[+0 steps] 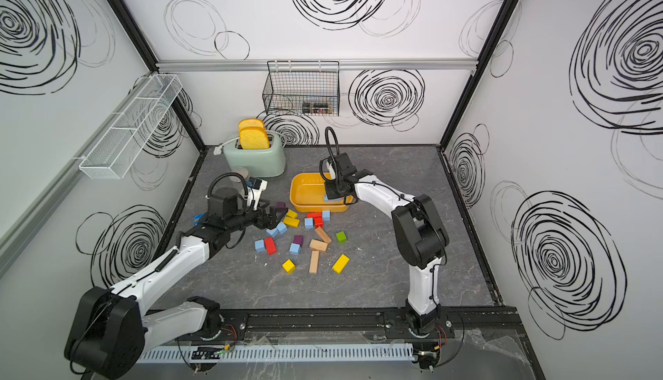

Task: Pick out the blue building blocks
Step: Place the building block in the storage box.

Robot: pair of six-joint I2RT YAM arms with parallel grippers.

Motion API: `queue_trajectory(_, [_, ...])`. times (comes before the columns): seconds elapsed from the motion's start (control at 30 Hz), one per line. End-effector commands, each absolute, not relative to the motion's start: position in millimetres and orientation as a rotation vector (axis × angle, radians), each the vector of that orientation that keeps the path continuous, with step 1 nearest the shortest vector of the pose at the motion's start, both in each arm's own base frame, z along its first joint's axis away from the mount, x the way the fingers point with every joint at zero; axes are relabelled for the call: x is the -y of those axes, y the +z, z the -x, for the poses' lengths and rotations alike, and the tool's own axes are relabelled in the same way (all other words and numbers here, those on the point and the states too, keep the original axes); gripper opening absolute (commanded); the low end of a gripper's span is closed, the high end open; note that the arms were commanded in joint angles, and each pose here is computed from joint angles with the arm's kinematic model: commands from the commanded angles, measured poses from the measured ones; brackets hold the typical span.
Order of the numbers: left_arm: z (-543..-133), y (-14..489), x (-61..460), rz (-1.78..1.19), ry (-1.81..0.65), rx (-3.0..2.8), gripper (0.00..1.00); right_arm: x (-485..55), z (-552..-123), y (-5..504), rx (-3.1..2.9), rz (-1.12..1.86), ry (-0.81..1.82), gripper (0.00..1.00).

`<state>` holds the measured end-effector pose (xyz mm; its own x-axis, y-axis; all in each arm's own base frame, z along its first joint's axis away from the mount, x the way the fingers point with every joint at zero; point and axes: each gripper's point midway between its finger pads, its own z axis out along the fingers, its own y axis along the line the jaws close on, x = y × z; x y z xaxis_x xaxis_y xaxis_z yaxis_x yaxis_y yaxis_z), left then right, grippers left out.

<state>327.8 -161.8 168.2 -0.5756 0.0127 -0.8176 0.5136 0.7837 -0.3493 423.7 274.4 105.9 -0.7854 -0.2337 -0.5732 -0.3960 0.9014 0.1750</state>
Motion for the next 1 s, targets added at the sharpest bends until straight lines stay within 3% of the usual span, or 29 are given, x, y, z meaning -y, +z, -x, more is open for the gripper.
queue_trajectory(0.0, [-338.0,185.8,169.9,-0.440,-0.730,-2.014,0.96,-280.3,-427.7,104.1,-2.508,0.476,0.398,0.08])
queue_trajectory(0.67, [-332.5,164.0,177.9,-0.491,-0.693,-2.098,0.96,-288.0,-431.0,76.3,-2.558,0.490,0.418,0.25])
queue_trajectory(0.97, [-326.3,167.9,173.5,-0.494,-0.674,-2.090,0.96,-290.8,-428.0,72.6,-2.572,0.493,0.431,0.39])
